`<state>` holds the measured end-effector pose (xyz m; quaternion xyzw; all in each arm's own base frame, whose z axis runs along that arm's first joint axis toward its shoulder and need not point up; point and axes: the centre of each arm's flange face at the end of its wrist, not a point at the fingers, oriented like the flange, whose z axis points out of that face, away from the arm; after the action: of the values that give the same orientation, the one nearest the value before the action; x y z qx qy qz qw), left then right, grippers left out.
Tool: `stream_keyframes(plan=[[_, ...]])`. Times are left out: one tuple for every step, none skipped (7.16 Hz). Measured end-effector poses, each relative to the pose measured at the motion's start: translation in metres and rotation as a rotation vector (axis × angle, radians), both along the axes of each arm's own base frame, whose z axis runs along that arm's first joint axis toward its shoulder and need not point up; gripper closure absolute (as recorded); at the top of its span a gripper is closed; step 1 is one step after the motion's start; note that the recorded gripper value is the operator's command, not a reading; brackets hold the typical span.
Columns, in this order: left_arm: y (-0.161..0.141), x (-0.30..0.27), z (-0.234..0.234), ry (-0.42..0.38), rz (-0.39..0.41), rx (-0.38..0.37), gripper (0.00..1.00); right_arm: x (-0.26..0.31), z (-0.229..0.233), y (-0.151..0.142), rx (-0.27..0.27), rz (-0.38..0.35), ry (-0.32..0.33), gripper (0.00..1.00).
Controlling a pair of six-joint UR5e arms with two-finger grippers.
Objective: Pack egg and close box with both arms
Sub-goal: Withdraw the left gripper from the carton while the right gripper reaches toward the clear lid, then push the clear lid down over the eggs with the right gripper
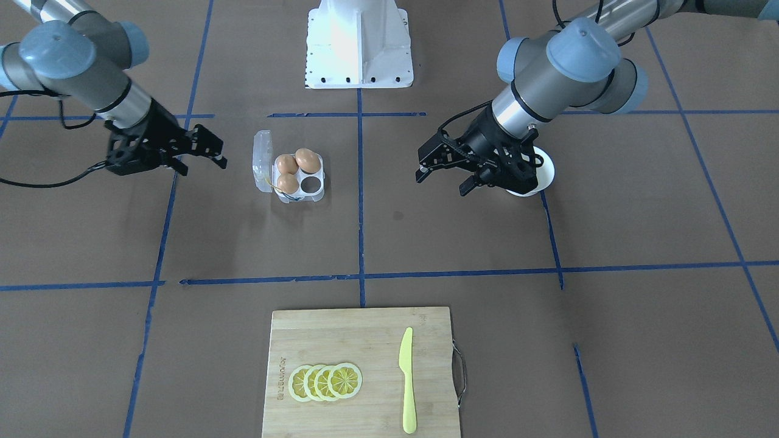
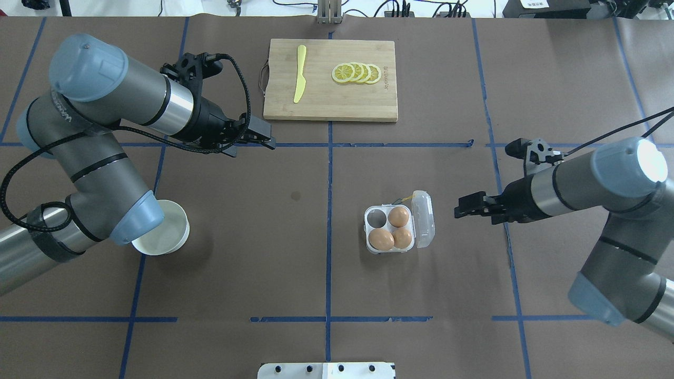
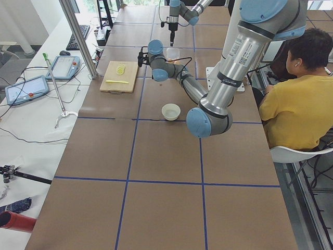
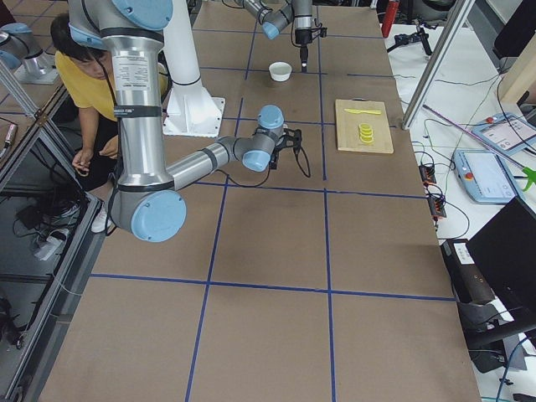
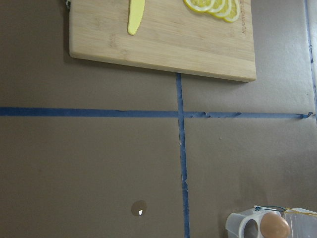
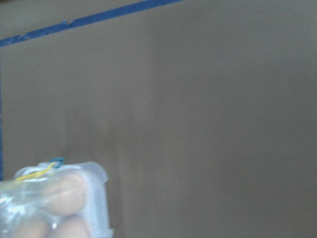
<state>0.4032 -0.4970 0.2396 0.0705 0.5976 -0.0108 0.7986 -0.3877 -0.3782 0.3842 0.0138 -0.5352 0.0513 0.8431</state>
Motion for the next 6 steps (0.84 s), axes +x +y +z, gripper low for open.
stream_keyframes(plan=[[-0.004, -0.005, 0.006, -0.008, -0.006, 0.005, 0.00, -0.047, -0.044, 0.014, -0.011, 0.017, -0.001, 0.00], [-0.006, -0.008, 0.009, -0.013, -0.010, 0.007, 0.00, -0.087, -0.094, 0.021, -0.015, 0.028, 0.026, 0.00], [-0.009, -0.012, 0.011, -0.015, -0.015, 0.007, 0.00, -0.105, -0.132, 0.023, -0.021, 0.034, 0.051, 0.00], [-0.011, -0.015, 0.011, -0.015, -0.020, 0.008, 0.00, -0.109, -0.151, 0.025, -0.022, 0.036, 0.060, 0.00], [-0.012, -0.018, 0.011, -0.013, -0.023, 0.008, 0.00, -0.110, -0.160, 0.025, -0.020, 0.039, 0.060, 0.00], [-0.013, -0.025, 0.014, -0.011, -0.022, 0.005, 0.00, -0.109, -0.164, 0.025, -0.017, 0.042, 0.058, 0.00]])
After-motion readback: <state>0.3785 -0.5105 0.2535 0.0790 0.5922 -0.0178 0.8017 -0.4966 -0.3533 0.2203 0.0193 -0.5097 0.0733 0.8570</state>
